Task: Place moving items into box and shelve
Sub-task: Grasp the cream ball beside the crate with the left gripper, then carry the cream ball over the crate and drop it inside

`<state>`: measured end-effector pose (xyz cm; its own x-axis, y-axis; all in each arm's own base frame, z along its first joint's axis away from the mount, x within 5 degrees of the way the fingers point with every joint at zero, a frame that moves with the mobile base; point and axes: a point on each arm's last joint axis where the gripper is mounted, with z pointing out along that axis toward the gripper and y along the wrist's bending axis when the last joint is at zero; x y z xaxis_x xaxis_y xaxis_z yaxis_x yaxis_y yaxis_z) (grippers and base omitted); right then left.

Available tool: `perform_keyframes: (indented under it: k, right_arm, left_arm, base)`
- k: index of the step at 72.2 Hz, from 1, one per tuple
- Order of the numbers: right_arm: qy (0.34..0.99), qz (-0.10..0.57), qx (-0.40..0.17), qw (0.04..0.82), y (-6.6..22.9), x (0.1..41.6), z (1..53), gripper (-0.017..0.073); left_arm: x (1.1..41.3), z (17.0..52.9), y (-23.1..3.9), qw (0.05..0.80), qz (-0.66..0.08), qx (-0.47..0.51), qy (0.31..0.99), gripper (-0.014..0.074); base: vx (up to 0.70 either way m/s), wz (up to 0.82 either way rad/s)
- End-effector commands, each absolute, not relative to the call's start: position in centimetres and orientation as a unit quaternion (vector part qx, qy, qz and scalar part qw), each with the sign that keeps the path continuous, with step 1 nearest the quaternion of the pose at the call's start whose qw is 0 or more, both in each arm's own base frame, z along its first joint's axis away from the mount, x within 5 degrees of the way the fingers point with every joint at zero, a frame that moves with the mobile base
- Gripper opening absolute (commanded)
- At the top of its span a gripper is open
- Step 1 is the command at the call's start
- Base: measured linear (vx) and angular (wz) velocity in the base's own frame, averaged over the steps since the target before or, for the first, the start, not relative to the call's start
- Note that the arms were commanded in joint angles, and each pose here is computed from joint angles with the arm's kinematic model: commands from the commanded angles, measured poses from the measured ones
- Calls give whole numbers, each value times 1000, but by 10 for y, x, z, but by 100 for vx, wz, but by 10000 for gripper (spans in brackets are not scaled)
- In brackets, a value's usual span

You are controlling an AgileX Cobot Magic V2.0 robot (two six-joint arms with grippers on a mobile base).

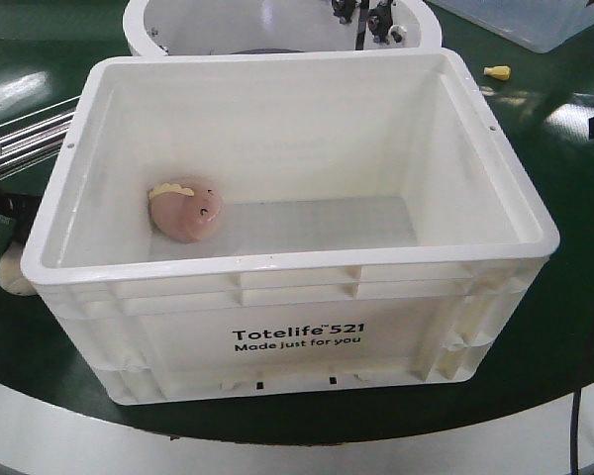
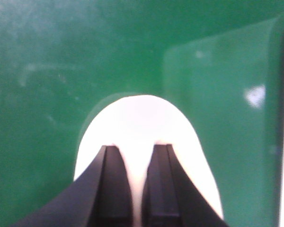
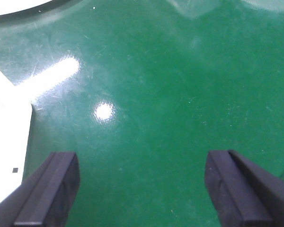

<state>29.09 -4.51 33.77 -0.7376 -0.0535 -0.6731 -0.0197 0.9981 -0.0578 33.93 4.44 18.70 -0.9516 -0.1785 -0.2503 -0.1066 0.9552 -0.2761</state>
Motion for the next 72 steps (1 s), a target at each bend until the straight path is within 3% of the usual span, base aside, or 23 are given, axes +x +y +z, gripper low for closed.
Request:
perform_keyframes:
  k: [1, 30, 42, 57, 72]
  right_arm:
    - [908, -39, -20, 416, -47, 290, 359, 587]
    - [908, -39, -20, 416, -47, 290, 359, 587]
    - [908, -35, -18, 417, -46, 290, 359, 587]
    - [906, -14, -8, 422, -44, 290, 360, 587]
    - [906, -17, -13, 423, -44, 291, 360, 587]
  left_arm:
    - [337, 223, 40, 180, -131, -80, 972, -3]
    - [315, 380, 40, 441, -83, -64, 891, -3]
    - [295, 435, 25, 511, -156, -74, 842, -3]
    - [289, 446, -24, 494, -289, 2, 820, -3]
    - [294, 431, -82, 440, -340, 74, 828, -1]
  base:
    - [0, 0]
    - [0, 0]
    - [0, 0]
    - [0, 0]
    - [0, 0]
